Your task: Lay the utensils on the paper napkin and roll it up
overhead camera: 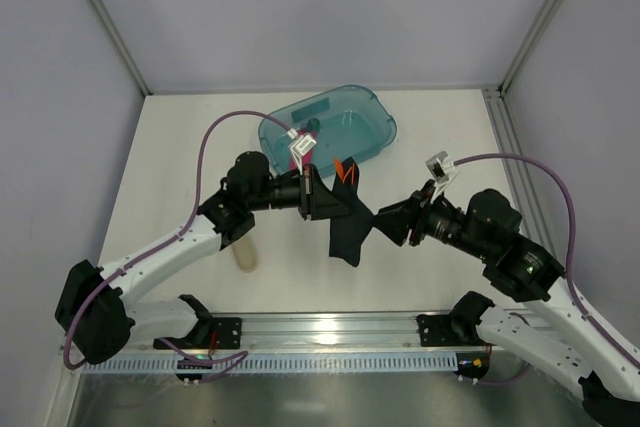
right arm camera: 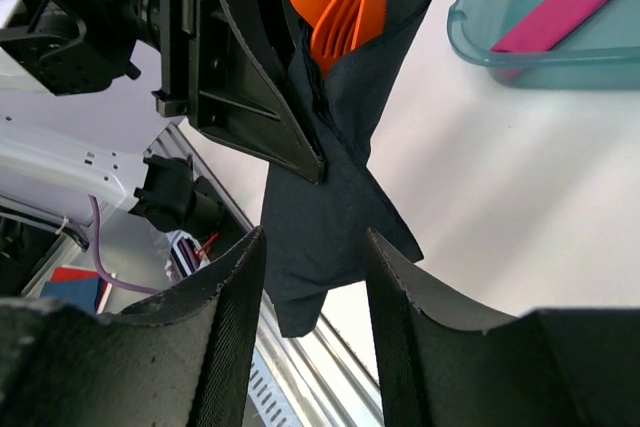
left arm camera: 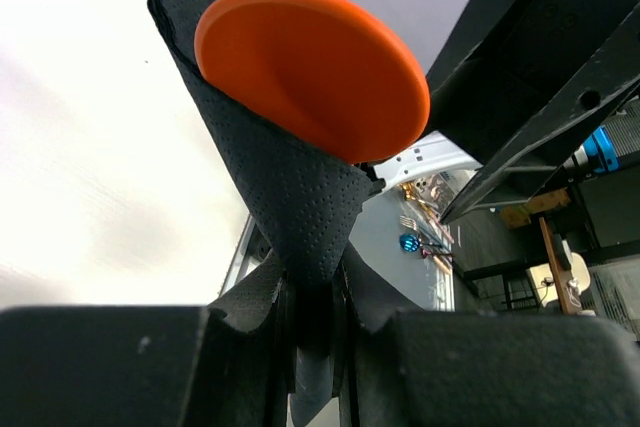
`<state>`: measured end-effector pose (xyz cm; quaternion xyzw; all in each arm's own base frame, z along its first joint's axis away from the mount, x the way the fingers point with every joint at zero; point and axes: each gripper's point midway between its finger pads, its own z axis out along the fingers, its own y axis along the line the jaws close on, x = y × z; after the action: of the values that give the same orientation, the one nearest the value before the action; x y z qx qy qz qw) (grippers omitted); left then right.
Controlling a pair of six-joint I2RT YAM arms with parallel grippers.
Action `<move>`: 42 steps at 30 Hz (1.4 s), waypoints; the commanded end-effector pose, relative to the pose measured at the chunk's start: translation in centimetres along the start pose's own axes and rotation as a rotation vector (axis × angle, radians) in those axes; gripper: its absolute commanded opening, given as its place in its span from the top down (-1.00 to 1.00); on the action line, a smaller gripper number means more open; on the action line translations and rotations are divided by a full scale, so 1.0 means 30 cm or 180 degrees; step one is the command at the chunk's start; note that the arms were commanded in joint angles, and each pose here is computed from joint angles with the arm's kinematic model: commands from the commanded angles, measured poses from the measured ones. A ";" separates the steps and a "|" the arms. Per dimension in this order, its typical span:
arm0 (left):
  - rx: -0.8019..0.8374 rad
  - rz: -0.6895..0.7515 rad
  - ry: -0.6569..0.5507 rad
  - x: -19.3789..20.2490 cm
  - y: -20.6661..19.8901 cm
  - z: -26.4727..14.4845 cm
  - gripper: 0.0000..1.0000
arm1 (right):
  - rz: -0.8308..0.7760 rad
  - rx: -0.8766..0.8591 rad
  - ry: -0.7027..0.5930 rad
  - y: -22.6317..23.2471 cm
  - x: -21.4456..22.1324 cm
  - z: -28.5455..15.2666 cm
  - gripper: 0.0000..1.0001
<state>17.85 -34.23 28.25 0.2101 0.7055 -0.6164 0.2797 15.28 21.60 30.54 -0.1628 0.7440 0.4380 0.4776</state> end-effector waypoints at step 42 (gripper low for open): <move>0.0293 0.0239 -0.0219 -0.093 -0.115 0.011 1.00 | 0.0164 -0.0451 0.0063 0.042 0.078 0.104 0.13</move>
<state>17.72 -34.71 29.04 0.2148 0.6971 -0.6226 0.2834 15.44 24.76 27.36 -0.1767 0.7431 0.4762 0.4356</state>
